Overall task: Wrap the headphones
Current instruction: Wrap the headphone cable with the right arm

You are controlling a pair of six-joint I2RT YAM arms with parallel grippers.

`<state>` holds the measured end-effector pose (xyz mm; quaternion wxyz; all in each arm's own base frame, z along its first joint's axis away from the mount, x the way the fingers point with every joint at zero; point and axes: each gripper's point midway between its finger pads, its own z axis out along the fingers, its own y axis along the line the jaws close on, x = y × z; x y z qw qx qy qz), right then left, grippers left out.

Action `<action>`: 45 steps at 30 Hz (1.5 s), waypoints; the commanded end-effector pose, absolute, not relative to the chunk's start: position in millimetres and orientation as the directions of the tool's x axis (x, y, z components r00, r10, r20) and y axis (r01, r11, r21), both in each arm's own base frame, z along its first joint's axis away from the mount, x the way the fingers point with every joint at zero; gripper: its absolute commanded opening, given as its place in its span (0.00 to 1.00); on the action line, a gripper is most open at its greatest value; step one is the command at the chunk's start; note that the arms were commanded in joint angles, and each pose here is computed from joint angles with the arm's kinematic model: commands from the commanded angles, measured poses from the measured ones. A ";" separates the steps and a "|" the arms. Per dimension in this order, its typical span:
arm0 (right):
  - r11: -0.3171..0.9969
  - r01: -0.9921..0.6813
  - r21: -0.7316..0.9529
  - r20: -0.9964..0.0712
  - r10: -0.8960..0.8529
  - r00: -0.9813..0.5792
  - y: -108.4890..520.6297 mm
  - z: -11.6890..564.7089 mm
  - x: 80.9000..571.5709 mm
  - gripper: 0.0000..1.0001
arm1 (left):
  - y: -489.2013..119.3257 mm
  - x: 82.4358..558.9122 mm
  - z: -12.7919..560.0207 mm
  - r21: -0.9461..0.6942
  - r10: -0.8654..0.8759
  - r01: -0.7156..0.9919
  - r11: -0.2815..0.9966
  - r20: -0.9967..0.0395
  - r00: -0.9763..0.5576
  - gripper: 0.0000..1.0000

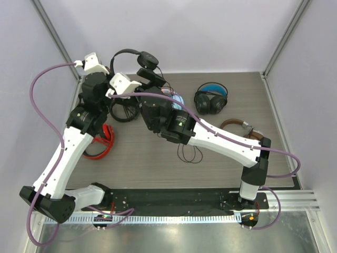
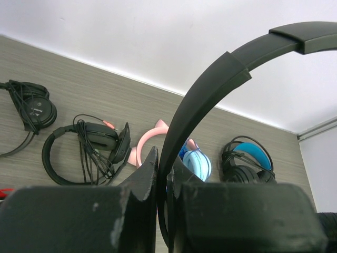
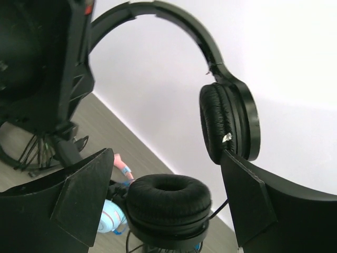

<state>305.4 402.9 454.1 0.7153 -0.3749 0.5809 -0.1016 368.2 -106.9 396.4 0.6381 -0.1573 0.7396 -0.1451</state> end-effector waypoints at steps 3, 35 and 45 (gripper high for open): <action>0.816 -0.186 -0.547 -0.819 -0.477 0.320 376.3 512.0 306.5 0.84 | -104.9 358.2 436.7 -0.451 -0.450 0.012 0.892 -0.892 -0.051 0.00; 0.852 -0.367 -0.373 -0.919 -0.285 0.273 374.7 519.8 325.0 0.01 | -101.5 347.5 449.2 -0.452 -0.451 0.036 0.891 -0.892 -0.026 0.00; 0.864 -0.374 -0.337 -0.928 -0.238 0.287 369.2 533.0 321.2 0.01 | -105.9 346.6 448.5 -0.425 -0.424 0.067 0.903 -0.905 -0.038 0.31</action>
